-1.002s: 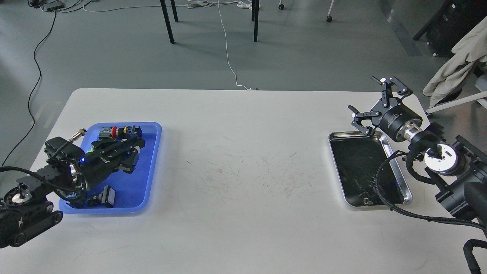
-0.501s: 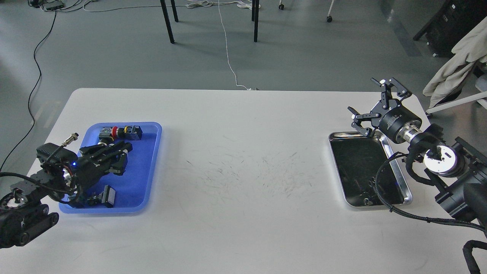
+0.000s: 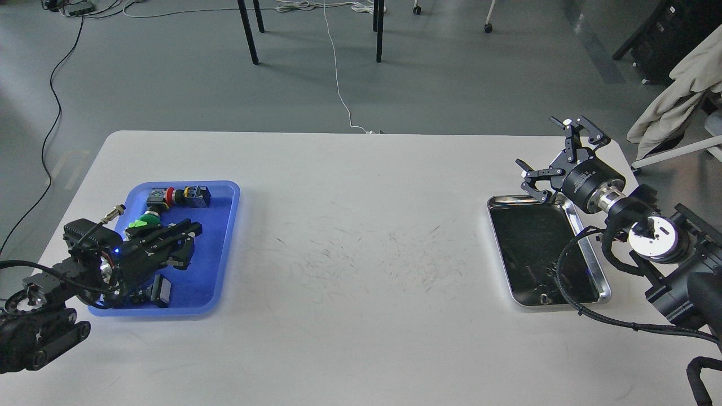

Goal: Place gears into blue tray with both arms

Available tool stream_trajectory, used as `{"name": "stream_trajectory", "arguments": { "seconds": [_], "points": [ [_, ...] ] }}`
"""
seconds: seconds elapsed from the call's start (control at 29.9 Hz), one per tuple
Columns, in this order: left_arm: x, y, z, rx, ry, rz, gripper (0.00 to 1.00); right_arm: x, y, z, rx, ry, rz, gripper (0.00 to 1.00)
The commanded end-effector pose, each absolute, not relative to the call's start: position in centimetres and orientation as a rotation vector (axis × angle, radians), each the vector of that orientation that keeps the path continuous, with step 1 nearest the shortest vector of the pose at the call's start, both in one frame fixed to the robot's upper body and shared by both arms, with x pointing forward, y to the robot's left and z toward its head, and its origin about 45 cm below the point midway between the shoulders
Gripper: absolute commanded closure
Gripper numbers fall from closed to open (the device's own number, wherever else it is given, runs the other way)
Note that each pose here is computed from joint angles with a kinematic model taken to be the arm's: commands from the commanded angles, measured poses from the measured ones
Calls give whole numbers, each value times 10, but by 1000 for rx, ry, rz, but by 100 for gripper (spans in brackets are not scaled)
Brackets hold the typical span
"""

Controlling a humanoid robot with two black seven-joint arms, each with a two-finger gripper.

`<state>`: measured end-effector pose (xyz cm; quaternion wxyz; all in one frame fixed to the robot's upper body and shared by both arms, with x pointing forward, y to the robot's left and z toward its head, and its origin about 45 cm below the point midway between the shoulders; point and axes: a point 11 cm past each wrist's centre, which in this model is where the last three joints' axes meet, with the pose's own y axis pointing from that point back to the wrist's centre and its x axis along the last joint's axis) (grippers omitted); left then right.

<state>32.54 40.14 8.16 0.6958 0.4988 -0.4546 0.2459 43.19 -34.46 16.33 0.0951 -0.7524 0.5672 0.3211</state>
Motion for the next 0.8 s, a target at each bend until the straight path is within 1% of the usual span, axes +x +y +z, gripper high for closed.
{"name": "stream_trajectory", "arguments": {
  "seconds": [0.0,0.23,0.3,0.33,0.43,0.5,0.6,0.63,0.77],
  "points": [
    [325,407,82,1130,-1015,548,70,432,-344,164,-2231,1680,951,3],
    [325,414,82,1151,-1014,551,67,433,-342,165,-2233,1675,950,3],
    [326,414,83,1150,-1016,555,63,434,-342,166,-2233,1673,945,3],
    [328,414,84,1148,-1020,560,60,434,-342,166,-2233,1673,945,3],
    [335,410,91,1134,-1032,577,43,435,-342,167,-2234,1672,943,3],
    [340,410,96,1122,-1029,610,36,435,-341,166,-2235,1670,946,3],
    [363,407,120,1092,-1057,683,22,436,-340,168,-2237,1666,942,3],
    [369,406,127,1081,-1067,700,19,436,-340,169,-2236,1665,938,3],
    [393,397,157,1021,-1097,780,14,438,-338,173,-2242,1654,931,3]
  ]
}}
